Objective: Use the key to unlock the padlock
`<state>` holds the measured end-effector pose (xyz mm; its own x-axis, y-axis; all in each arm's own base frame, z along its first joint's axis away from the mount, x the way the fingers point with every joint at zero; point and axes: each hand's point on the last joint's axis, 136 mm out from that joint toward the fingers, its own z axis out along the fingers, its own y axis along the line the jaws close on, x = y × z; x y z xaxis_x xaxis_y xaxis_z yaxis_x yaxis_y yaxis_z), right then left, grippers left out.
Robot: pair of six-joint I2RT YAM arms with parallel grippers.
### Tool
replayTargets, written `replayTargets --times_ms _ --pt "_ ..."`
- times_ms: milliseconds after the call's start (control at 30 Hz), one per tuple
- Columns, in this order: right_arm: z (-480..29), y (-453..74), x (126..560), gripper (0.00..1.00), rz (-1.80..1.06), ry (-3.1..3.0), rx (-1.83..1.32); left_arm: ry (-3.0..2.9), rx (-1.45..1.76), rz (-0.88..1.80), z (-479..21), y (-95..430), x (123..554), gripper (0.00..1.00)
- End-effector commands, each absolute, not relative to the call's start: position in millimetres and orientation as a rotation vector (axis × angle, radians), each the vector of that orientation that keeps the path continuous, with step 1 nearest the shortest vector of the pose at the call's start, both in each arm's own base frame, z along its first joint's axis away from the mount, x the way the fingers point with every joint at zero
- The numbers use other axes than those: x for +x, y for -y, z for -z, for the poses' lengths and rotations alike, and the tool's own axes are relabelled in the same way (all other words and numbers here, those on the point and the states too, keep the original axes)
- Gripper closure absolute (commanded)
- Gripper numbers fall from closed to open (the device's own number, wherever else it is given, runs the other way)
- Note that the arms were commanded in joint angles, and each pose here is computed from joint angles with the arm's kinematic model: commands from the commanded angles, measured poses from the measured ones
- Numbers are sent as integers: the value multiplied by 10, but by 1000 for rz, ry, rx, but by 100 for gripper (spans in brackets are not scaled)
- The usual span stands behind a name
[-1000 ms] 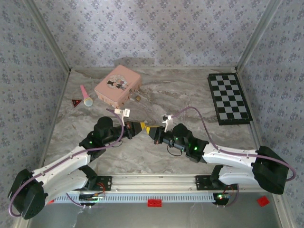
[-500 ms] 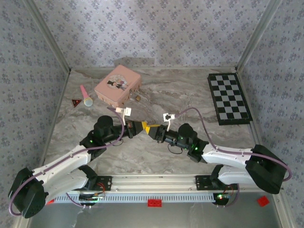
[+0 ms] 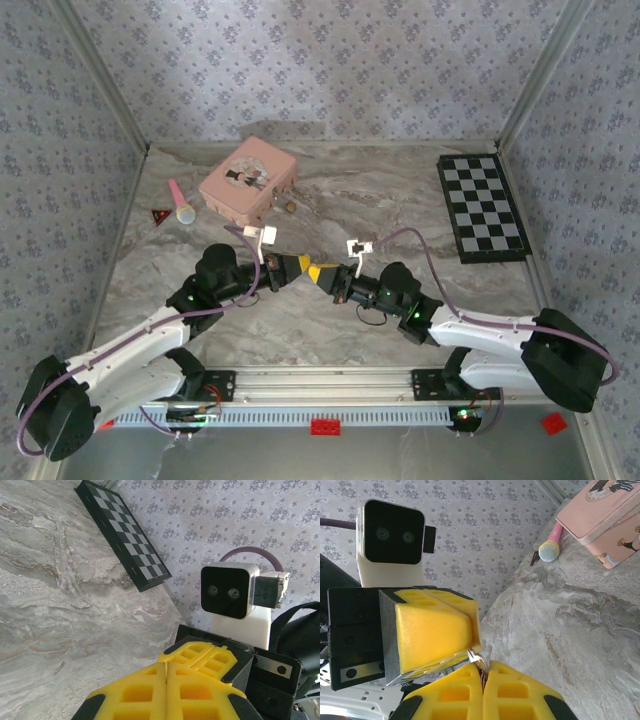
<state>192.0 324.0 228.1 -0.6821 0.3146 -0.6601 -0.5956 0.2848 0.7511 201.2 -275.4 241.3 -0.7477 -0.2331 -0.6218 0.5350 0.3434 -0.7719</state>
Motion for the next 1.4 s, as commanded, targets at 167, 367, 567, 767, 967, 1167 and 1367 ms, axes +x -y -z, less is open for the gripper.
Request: replayTargets --times_ms 167,367,567,767,967,1167,1367 --pt "-2416 -3179 1895 100 -1473 -1755 -287 -1921 261 1393 -2538 2687 2073 74" --pt "-2196 -2911 2003 100 -1196 -1920 -265 -1963 94 1212 -2461 2252 2324 45" --pt "-2086 -2540 2024 100 -999 -1984 -236 -2049 -115 1033 -2223 1831 2692 42" --pt "-2037 -2335 1984 100 -938 -1993 -210 -2137 -249 806 -1895 1762 3248 42" --pt "-1966 -2250 1935 100 -969 -1972 -174 -2088 -333 636 -1664 2002 3831 42" --pt "-1998 -2162 1877 100 -974 -1945 -184 -2036 -451 576 -1275 2228 4347 42" --pt "-1892 -2011 1750 100 -973 -1954 -199 -2052 -517 509 -960 2293 4690 42"
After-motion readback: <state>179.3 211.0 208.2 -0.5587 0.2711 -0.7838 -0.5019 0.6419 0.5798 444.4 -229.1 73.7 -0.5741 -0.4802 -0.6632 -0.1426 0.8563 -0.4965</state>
